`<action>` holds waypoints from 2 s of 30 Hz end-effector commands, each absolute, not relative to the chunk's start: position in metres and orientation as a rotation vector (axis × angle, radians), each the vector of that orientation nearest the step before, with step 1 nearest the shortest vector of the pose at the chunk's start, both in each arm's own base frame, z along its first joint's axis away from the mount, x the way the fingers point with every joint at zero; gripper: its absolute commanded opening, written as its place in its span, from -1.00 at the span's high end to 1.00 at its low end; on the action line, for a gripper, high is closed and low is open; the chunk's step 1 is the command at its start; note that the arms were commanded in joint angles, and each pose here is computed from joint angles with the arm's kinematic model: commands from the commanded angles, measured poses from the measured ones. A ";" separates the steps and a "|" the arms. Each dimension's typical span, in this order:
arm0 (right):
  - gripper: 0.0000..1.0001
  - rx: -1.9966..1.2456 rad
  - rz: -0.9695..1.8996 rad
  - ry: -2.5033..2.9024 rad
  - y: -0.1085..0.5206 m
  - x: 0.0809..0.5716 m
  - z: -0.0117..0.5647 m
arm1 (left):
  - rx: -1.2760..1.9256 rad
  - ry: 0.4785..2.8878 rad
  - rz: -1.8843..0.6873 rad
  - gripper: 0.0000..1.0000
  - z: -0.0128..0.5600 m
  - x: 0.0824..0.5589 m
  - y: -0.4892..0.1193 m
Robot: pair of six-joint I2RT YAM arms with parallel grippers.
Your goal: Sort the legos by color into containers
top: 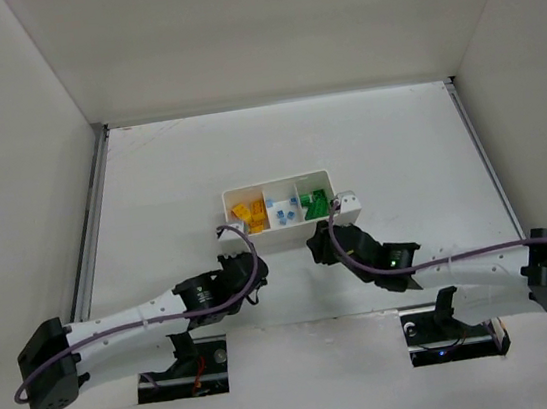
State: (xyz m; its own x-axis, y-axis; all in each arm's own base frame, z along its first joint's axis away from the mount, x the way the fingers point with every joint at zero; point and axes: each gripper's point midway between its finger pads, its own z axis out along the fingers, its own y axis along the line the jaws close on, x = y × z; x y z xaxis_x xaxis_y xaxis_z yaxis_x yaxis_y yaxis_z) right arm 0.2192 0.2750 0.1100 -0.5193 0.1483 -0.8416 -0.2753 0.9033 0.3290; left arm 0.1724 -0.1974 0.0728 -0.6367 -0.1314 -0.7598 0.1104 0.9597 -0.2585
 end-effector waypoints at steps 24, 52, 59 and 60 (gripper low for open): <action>0.24 -0.408 0.787 2.053 0.343 0.164 0.095 | -0.064 2.055 -0.466 0.06 0.166 0.327 -0.258; 0.06 -0.978 0.431 2.163 0.421 0.190 0.010 | -0.477 1.772 -0.529 0.07 0.180 0.290 -0.095; 0.05 -0.908 0.494 2.219 0.420 0.168 0.009 | -0.471 1.771 -0.545 0.07 0.179 0.291 -0.097; 0.08 -0.911 0.495 2.224 0.419 0.165 0.007 | -0.471 1.771 -0.545 0.07 0.178 0.291 -0.097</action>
State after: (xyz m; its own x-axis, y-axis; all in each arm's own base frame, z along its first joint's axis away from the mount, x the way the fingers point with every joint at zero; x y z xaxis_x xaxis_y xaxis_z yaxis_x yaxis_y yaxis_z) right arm 0.1914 0.4310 0.0254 -0.4704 -0.4300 -0.7706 -0.7260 0.6850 0.0609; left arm 0.2873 -0.0927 0.1657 -0.2878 -0.5508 -0.7834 -0.0784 0.8289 -0.5539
